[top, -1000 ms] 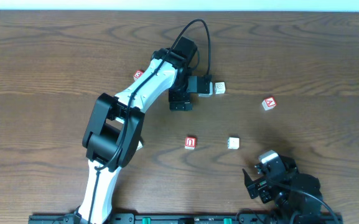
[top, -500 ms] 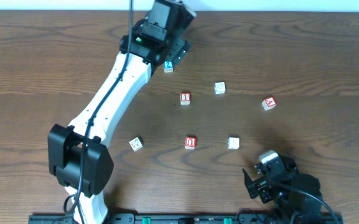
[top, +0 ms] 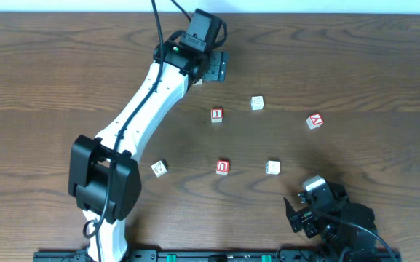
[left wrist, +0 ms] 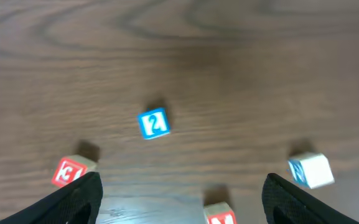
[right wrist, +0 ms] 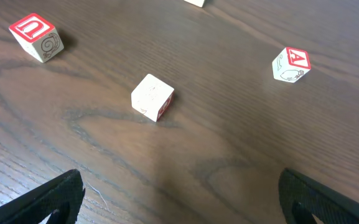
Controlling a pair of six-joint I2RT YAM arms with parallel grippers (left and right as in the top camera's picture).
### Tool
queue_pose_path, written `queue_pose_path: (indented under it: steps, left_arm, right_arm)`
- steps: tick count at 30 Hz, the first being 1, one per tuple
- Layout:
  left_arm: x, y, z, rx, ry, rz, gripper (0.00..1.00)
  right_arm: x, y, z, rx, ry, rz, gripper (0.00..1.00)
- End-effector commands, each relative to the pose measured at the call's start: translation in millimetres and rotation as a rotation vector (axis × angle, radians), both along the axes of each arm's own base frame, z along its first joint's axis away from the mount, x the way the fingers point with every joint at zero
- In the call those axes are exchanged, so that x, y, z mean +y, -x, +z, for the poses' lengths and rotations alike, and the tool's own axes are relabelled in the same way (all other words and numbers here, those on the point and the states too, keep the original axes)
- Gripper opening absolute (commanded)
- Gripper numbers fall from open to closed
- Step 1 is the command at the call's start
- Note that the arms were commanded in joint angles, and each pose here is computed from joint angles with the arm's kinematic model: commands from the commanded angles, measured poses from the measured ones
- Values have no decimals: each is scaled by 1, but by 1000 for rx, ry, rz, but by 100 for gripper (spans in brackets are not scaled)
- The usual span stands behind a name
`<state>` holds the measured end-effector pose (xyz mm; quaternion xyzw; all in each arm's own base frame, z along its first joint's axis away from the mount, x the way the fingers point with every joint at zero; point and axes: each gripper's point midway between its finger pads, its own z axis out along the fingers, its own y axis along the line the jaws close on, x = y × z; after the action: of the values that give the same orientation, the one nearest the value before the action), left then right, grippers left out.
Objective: Spell out Ai2
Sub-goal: 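Move the left gripper to the blue 2 block and grasp it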
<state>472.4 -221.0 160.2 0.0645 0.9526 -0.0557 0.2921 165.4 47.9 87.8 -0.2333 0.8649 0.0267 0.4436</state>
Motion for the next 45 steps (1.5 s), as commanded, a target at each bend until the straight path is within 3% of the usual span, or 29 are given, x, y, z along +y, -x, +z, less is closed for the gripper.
queue_pose_path:
  steps: [1,10,19,27,38,45]
  left_arm:
    - [10,-8,-19,-1,-30,142,82]
    - [5,-48,-42,-6,-48,249,80]
    - [21,-58,-86,40,-35,431,82]
    - [14,-52,-119,174,50,394,83]
    - [5,-42,-123,189,24,376,73]
    - [7,-38,-140,219,-4,377,78]
  right_arm:
    - [0,1,-4,8,4,5,99]
    - [0,1,-4,8,4,5,99]
    - [0,1,-4,9,4,5,99]
    - [0,1,-4,9,4,5,99]
    - [0,1,-4,9,4,5,99]
    - [0,1,-4,9,4,5,99]
